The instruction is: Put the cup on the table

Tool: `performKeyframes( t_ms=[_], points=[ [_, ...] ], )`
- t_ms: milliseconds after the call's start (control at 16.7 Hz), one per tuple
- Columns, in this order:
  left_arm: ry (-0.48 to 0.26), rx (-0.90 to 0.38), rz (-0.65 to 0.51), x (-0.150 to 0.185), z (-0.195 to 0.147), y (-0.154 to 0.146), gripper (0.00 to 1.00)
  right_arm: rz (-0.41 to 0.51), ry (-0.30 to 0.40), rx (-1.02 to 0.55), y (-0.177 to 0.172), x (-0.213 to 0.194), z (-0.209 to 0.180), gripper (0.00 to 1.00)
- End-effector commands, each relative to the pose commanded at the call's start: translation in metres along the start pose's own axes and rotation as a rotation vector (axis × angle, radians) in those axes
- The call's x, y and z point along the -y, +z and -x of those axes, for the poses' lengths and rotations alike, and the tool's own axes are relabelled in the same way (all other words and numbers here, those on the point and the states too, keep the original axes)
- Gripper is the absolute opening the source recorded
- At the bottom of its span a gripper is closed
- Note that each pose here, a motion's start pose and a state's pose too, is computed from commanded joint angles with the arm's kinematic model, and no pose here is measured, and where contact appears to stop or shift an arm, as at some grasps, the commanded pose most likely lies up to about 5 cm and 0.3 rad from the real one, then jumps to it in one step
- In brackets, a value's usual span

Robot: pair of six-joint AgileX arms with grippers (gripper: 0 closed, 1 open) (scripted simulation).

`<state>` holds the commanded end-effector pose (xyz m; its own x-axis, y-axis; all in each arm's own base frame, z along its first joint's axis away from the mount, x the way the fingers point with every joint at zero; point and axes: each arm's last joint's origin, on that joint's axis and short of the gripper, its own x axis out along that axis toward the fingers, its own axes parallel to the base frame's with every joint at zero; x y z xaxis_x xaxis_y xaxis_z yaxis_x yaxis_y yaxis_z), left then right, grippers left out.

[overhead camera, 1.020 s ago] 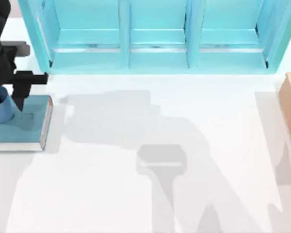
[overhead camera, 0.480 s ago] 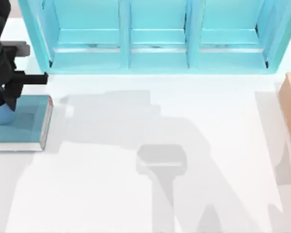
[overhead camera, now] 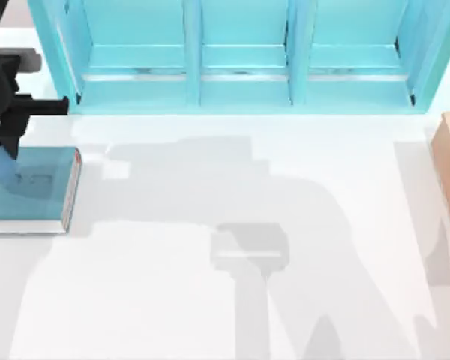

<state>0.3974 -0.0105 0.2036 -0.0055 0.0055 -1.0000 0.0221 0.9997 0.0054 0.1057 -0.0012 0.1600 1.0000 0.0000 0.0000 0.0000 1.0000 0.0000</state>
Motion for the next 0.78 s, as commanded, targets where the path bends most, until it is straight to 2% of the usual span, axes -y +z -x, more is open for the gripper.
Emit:
performKeyframes(
  t_ms=[180,480,600,780],
  points=[
    [0.000,0.006,0.000,0.000,0.022,-0.001,0.00,0.000,0.000,0.000,0.000,0.000,0.000,1.00],
    [0.001,0.003,0.000,0.001,0.021,-0.001,0.00,0.000,0.000,0.000,0.000,0.000,0.000,1.00],
    [0.004,0.000,0.001,0.014,0.023,-0.002,0.00,0.000,0.000,0.000,0.000,0.000,0.000,1.00],
    [0.013,-0.004,0.004,0.051,0.028,-0.008,0.00,0.000,0.000,0.000,0.000,0.000,0.000,1.00]
  ],
)
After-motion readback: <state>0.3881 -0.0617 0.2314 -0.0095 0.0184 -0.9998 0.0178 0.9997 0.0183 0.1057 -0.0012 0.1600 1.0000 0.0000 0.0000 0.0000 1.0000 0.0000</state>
